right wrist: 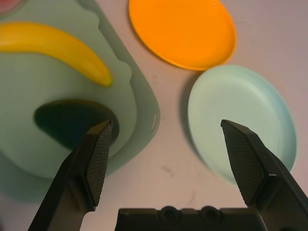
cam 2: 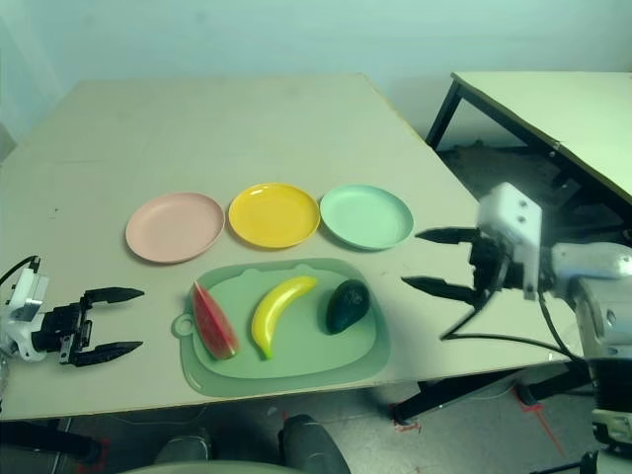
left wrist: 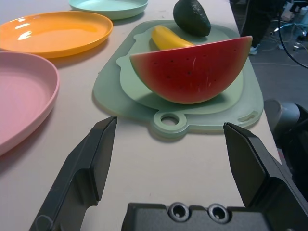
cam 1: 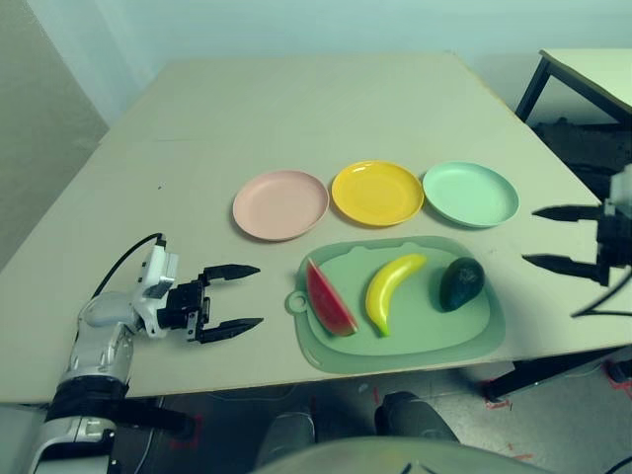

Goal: Place the fruits into color-matched plates.

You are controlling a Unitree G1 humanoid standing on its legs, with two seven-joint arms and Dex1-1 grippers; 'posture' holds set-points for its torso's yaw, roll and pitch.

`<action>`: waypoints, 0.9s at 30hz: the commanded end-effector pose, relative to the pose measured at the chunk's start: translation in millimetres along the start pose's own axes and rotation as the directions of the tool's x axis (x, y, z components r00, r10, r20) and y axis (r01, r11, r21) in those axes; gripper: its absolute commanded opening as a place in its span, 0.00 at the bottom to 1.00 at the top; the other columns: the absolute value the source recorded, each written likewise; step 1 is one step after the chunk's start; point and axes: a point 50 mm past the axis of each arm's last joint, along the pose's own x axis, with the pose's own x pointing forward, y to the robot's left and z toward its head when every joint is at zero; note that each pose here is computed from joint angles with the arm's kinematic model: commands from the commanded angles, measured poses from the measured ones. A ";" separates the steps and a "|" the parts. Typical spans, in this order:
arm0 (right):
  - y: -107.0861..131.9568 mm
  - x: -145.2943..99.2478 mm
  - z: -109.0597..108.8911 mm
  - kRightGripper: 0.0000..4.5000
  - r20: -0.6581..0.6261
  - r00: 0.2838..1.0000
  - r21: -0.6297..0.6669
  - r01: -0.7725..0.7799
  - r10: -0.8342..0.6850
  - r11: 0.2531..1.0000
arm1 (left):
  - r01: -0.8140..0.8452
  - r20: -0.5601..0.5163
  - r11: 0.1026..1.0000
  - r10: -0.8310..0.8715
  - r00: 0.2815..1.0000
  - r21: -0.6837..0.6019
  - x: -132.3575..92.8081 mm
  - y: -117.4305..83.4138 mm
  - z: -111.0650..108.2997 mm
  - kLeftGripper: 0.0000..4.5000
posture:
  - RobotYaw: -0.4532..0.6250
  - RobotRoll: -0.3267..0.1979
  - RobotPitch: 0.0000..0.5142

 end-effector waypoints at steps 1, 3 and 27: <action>11.2 19.8 10.2 1.00 -0.083 0.992 -0.108 -0.101 0.093 0.989 | -0.012 -0.033 1.000 0.012 0.999 -0.005 -4.6 -4.3 -5.4 1.00 | 0.36 0.62 0.02; 15.1 27.9 15.1 1.00 -0.117 0.981 -0.200 -0.176 0.155 0.964 | -0.012 -0.037 1.000 0.012 0.999 -0.009 -5.7 -5.9 -6.3 1.00 | 0.36 0.62 0.03; 24.4 50.4 28.4 1.00 -0.467 0.823 -0.560 -0.559 0.325 0.611 | 0.000 -0.038 1.000 0.000 0.999 -0.014 -0.1 -9.7 4.5 1.00 | 0.37 0.62 0.09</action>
